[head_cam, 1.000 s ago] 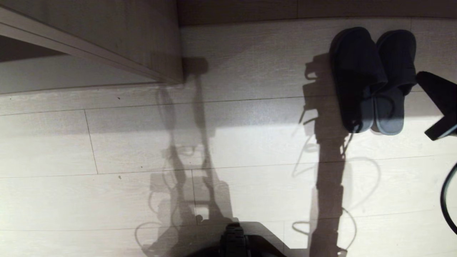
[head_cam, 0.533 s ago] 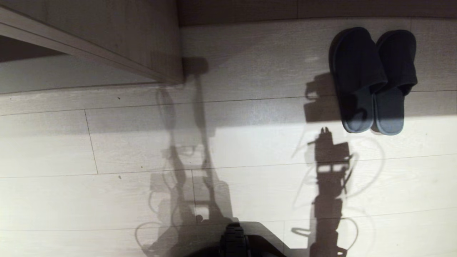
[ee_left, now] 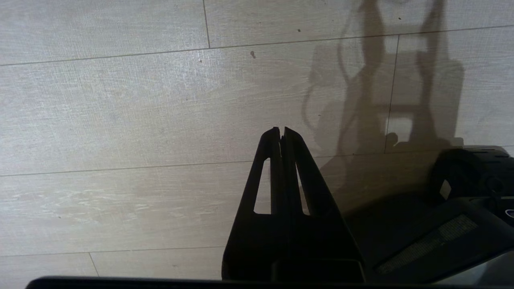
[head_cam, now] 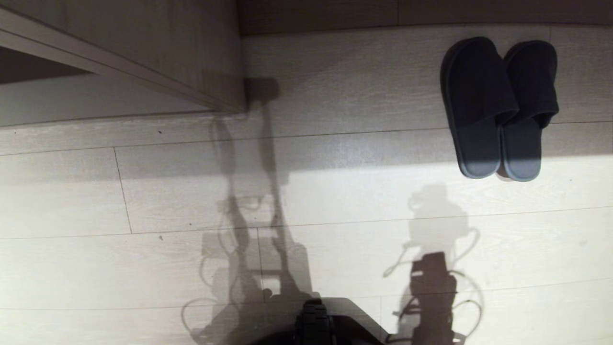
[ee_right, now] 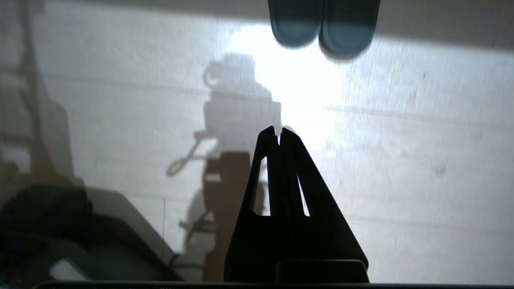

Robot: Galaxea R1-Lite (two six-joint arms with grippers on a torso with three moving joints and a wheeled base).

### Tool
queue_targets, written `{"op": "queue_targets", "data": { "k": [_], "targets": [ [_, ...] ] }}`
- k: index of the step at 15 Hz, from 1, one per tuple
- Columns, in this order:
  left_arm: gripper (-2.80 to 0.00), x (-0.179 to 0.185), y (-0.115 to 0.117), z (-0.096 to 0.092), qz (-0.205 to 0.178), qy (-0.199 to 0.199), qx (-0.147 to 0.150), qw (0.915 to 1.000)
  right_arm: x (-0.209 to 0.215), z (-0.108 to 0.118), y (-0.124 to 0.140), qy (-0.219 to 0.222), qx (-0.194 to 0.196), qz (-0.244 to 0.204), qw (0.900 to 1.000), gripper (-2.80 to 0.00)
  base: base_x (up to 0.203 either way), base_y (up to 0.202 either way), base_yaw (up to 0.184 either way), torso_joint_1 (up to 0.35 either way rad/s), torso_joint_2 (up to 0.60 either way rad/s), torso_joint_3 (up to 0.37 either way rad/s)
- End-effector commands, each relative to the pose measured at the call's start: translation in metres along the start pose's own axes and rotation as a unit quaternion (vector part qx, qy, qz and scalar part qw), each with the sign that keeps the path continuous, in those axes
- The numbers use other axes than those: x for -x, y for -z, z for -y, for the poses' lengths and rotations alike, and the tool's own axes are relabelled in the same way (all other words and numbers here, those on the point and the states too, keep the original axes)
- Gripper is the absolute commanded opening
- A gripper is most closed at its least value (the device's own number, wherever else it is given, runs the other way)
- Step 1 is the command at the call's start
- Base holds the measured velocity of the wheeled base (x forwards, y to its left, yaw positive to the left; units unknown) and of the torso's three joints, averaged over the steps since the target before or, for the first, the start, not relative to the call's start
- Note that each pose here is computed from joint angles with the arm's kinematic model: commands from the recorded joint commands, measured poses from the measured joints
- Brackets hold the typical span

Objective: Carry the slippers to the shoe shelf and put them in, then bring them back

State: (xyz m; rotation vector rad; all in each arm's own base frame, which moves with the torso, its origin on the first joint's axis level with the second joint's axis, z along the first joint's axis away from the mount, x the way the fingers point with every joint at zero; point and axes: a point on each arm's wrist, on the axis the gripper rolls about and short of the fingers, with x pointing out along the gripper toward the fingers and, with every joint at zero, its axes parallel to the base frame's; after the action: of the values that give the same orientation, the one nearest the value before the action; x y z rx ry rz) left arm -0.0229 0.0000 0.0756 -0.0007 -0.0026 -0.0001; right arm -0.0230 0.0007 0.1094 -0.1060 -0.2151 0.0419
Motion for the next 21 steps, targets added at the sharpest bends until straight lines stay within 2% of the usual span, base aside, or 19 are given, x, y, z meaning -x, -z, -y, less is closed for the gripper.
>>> {"op": "queue_targets", "data": {
  "k": [1,2,5,10,14,21],
  "targets": [
    [-2.80,0.0001,0.0000,0.0000,0.000,0.000,0.000,1.0000,0.0053,-0.0024,0.0238,0.004,0.004,-0.061,0.998,-2.80,0.000,0.000,0.000,0.000,0.00,0.000],
    [-2.80,0.0001,0.0000,0.0000,0.000,0.000,0.000,1.0000,0.0062,-0.0028,0.0295,0.005,0.010,-0.090,0.996,-2.80,0.000,0.000,0.000,0.000,0.00,0.000],
    [-2.80,0.0001,0.0000,0.0000,0.000,0.000,0.000,1.0000,0.0071,-0.0032,0.0333,0.004,0.008,-0.111,0.994,-2.80,0.000,0.000,0.000,0.000,0.00,0.000],
    [-2.80,0.0001,0.0000,0.0000,0.000,0.000,0.003,1.0000,0.0070,-0.0032,0.0332,0.006,-0.004,-0.110,0.994,-2.80,0.000,0.000,0.000,0.001,0.00,0.079],
    [-2.80,0.0000,0.0000,0.0000,0.000,0.000,0.003,1.0000,0.0071,-0.0030,0.0334,0.016,-0.050,-0.111,0.992,-2.80,0.000,0.000,0.000,0.000,0.00,0.199],
    [-2.80,0.0001,0.0000,0.0000,0.000,0.000,0.003,1.0000,0.0071,-0.0029,0.0333,0.017,-0.051,-0.110,0.992,-2.80,0.000,0.000,0.000,0.000,0.00,0.202]
  ]
}}
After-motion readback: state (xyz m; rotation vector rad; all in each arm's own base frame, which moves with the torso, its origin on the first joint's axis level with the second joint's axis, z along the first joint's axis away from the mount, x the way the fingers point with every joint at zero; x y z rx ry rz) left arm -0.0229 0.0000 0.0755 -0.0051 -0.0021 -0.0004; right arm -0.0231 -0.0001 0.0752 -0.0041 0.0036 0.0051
